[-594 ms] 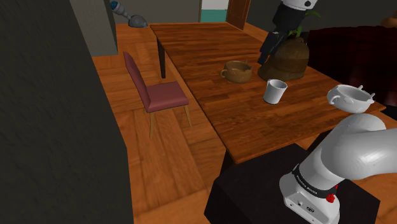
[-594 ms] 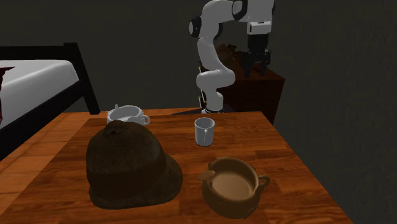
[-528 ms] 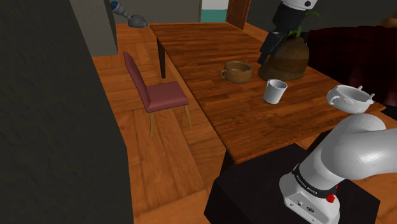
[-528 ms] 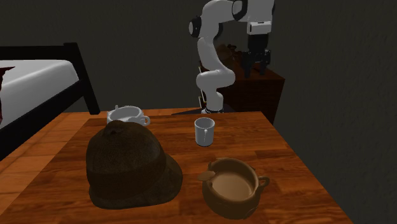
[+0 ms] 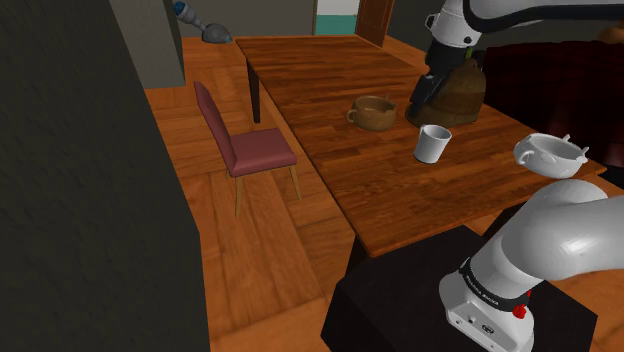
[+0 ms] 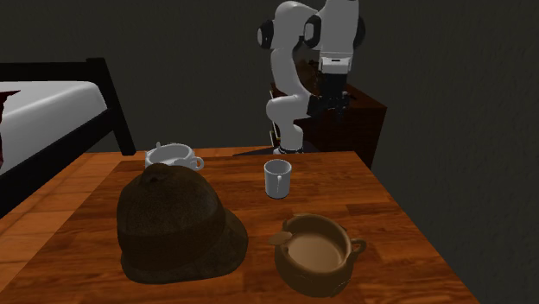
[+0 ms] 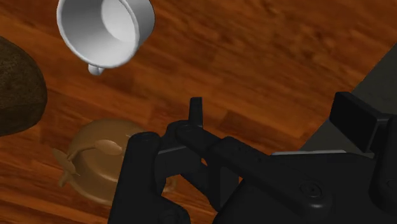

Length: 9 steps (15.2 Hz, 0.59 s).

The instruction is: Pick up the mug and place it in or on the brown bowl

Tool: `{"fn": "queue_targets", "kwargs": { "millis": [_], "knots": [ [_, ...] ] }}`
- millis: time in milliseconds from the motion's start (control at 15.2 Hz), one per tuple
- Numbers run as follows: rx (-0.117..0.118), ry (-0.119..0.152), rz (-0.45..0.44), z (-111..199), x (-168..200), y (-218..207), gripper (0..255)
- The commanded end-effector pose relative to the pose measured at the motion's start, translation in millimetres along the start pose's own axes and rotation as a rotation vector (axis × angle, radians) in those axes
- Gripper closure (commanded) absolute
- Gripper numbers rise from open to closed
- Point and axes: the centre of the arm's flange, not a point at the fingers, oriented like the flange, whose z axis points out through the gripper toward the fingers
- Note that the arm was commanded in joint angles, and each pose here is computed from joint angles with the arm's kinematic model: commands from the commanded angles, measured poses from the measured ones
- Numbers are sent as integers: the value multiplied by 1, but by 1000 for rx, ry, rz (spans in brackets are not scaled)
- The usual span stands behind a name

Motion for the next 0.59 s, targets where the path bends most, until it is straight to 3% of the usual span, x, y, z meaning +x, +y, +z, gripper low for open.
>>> {"fn": "queue_targets", "kwargs": {
  "millis": [0,528],
  "knots": [
    [-3,-24,4,18,-5,17,0],
    [-13,-118,25,92,-12,90,0]
  ]
}}
